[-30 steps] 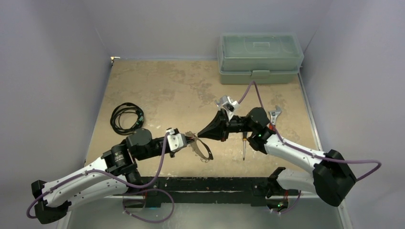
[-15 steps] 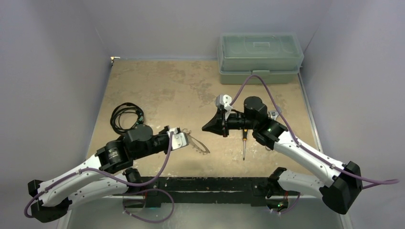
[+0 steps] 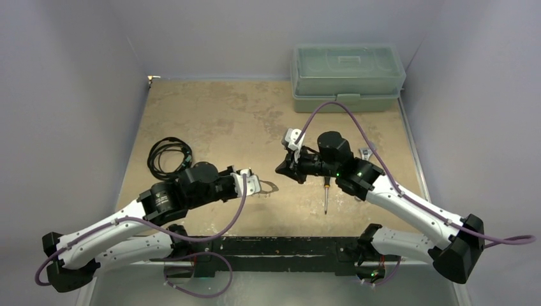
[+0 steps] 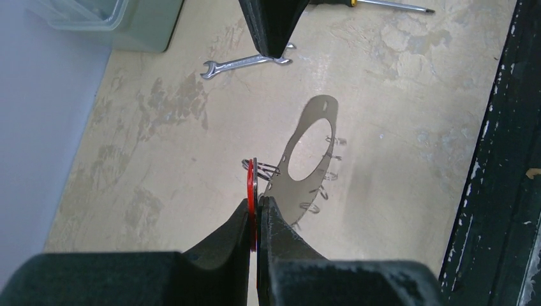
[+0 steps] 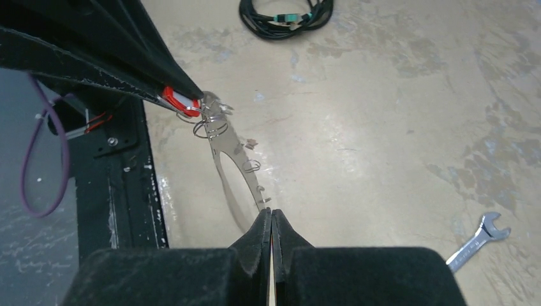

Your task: Put the keys on the keyring

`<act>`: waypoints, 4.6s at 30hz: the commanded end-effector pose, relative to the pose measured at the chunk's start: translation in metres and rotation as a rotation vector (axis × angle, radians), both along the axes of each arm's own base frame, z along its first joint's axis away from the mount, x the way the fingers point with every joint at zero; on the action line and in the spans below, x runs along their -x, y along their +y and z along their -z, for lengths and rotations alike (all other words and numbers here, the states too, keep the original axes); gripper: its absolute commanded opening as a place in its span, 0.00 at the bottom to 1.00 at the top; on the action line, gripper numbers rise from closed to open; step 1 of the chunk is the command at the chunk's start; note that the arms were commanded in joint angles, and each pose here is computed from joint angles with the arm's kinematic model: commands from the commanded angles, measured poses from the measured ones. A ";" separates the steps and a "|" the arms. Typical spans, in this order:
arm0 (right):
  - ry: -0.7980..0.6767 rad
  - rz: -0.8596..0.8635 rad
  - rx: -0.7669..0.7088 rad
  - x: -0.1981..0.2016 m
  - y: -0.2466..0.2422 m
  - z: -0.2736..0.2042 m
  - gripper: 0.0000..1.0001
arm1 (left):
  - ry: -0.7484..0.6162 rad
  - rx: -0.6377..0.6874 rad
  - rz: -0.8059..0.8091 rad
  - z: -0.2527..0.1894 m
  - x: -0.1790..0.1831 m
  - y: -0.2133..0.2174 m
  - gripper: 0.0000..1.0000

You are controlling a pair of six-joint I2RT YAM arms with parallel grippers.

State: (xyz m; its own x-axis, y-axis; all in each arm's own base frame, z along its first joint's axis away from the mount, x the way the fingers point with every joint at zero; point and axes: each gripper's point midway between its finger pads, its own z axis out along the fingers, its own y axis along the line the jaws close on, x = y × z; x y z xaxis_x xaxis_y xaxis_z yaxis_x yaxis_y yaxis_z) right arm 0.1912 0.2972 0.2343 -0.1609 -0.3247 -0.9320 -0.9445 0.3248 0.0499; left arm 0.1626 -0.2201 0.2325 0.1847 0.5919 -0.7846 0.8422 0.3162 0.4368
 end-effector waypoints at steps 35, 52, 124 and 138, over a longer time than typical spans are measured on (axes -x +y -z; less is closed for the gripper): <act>-0.055 0.587 -0.129 -0.056 -0.063 -0.011 0.01 | 0.391 0.070 -0.322 0.129 -0.032 -0.041 0.00; -0.043 0.567 -0.104 -0.057 -0.059 -0.002 0.01 | 0.734 0.041 -0.545 0.193 -0.008 -0.045 0.00; 0.082 1.030 -0.384 -0.047 -0.145 -0.036 0.99 | -0.127 0.426 -1.178 -0.054 -0.124 0.102 0.99; 0.094 0.986 -0.417 -0.043 -0.139 -0.043 0.99 | -0.188 0.613 -1.248 -0.089 -0.098 0.148 0.99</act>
State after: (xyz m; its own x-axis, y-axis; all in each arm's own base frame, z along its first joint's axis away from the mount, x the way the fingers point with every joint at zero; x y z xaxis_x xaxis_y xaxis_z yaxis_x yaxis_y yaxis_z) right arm 0.2356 0.1539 0.2588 -0.2814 0.2822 -0.9171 -0.2320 0.9074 0.3504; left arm 0.2655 -0.0887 0.3101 -0.1205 0.0745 -0.9899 -0.1177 0.9891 0.0888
